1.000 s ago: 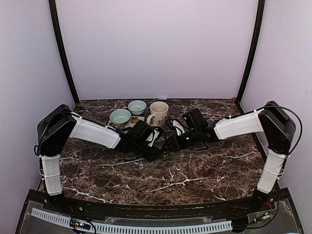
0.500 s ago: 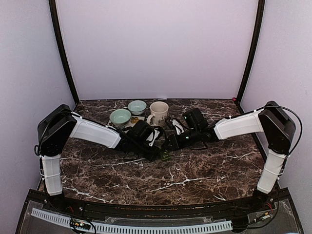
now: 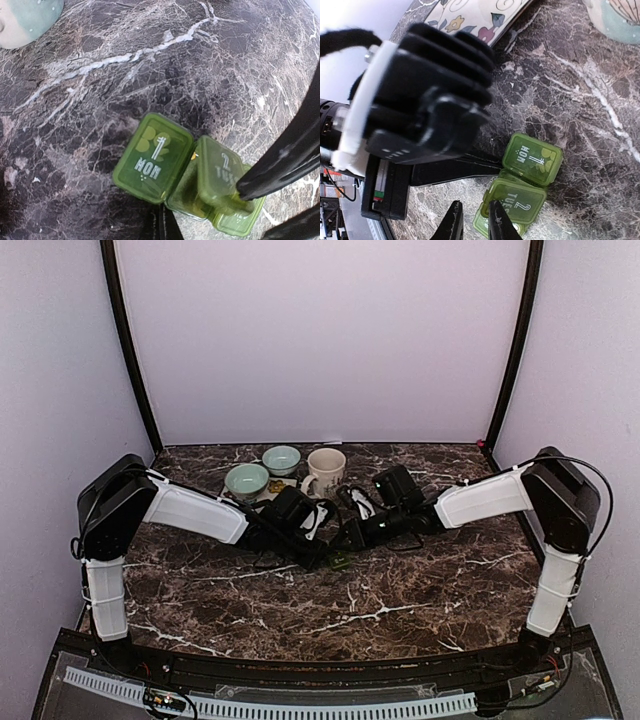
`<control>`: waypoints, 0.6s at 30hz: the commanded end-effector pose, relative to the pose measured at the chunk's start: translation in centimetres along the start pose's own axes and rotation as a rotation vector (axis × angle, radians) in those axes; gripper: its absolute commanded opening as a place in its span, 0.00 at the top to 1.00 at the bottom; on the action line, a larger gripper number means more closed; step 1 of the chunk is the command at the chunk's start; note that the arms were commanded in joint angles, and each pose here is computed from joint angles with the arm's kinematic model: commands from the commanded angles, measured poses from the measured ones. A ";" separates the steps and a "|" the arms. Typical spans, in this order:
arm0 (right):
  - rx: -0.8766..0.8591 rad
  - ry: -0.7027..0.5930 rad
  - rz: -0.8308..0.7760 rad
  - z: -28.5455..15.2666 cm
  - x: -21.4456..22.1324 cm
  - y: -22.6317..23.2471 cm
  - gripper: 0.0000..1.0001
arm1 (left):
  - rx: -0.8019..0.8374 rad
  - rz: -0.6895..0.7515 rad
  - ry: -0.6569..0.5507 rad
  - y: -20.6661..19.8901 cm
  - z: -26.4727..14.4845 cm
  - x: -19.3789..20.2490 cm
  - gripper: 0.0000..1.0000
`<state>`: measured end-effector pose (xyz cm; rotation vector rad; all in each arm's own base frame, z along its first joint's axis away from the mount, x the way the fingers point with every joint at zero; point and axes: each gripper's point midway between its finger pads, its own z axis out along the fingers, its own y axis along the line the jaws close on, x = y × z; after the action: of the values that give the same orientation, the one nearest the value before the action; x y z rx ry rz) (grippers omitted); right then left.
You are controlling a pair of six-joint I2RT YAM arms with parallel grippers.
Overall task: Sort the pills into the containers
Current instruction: Close the lid of the pill container on the pill container.
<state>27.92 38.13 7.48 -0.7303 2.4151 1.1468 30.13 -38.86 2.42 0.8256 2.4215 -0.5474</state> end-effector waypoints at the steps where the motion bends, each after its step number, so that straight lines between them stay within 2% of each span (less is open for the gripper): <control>1: -0.042 -0.026 0.015 0.4 -0.9 0.3 0.83 | 0.003 0.003 -0.021 0.0 -0.4 -1.0 1.00; 8: -0.033 -0.036 0.025 0.5 -0.9 -0.8 0.83 | 0.001 -0.002 -0.020 0.1 -0.5 -0.9 1.00; 18: -0.023 0.035 0.097 1.7 0.2 -1.7 0.86 | 0.000 -0.001 -0.022 0.1 -0.5 -0.9 1.00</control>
<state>28.46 37.98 5.32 -0.6549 2.4880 1.1940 30.13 -38.86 2.42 0.8252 2.4217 -0.5475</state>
